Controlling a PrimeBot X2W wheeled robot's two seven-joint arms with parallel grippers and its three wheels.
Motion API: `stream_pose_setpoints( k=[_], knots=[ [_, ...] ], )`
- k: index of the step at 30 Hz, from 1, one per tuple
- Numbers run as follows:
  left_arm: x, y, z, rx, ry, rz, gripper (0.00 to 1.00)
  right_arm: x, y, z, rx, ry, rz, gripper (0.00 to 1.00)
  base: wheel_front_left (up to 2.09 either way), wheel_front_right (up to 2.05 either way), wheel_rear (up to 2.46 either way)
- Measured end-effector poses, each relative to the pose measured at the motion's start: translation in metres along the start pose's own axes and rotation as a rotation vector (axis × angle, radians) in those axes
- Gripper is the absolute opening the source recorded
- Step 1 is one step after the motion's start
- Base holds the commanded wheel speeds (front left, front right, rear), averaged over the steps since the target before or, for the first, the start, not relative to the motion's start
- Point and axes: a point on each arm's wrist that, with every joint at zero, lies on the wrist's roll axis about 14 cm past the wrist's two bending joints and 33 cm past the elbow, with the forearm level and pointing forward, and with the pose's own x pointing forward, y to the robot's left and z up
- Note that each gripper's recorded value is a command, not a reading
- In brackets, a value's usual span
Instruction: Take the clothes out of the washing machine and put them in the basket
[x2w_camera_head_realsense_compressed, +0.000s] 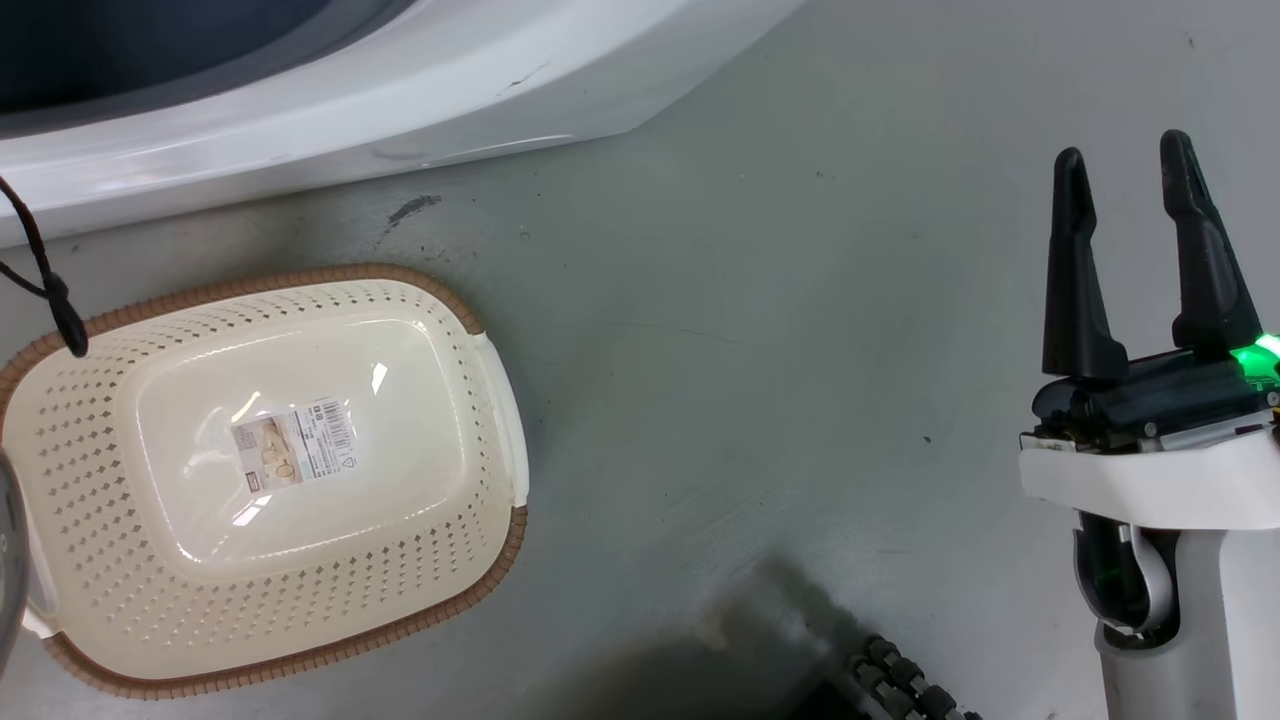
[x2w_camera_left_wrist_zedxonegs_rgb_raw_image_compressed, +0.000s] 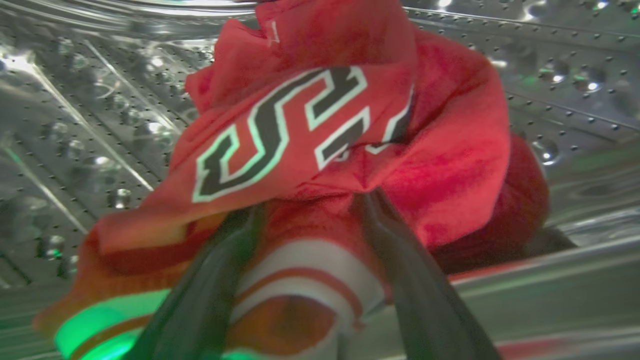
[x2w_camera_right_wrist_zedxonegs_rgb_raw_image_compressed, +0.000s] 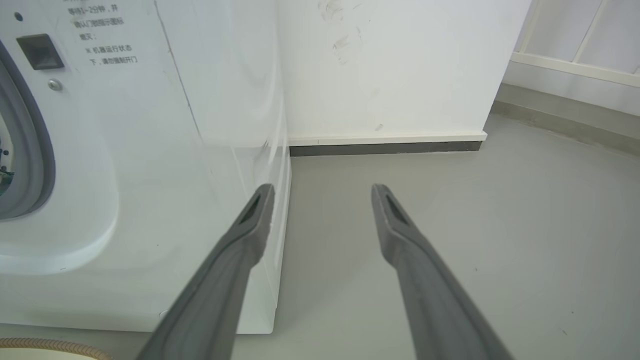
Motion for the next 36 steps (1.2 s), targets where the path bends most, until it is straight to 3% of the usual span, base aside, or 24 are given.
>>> stream_pose_setpoints(
  k=[4,5,6,21,36],
  knots=[
    [-0.001,0.001,-0.001,-0.006,0.014,0.003,1.0,0.0,0.0,0.0,0.008,-0.002,-0.003,1.0,0.0,0.0,0.0],
    [-0.001,0.001,-0.001,-0.006,0.013,0.003,0.41,0.0,0.0,0.001,0.009,-0.002,-0.002,1.0,0.0,0.0,0.0],
    [-0.001,0.0,-0.001,-0.004,0.013,0.003,0.0,0.0,0.0,0.001,0.01,-0.003,-0.001,1.0,0.0,0.0,0.0],
    [-0.028,-0.008,0.038,-0.015,-0.142,-0.015,0.0,-0.003,0.005,0.023,0.01,-0.054,0.013,1.0,0.0,0.0,0.0],
    [-0.117,-0.032,0.053,-0.034,-0.333,-0.07,0.0,-0.03,0.023,0.064,0.008,-0.132,0.059,1.0,0.0,0.0,0.0]
  ],
)
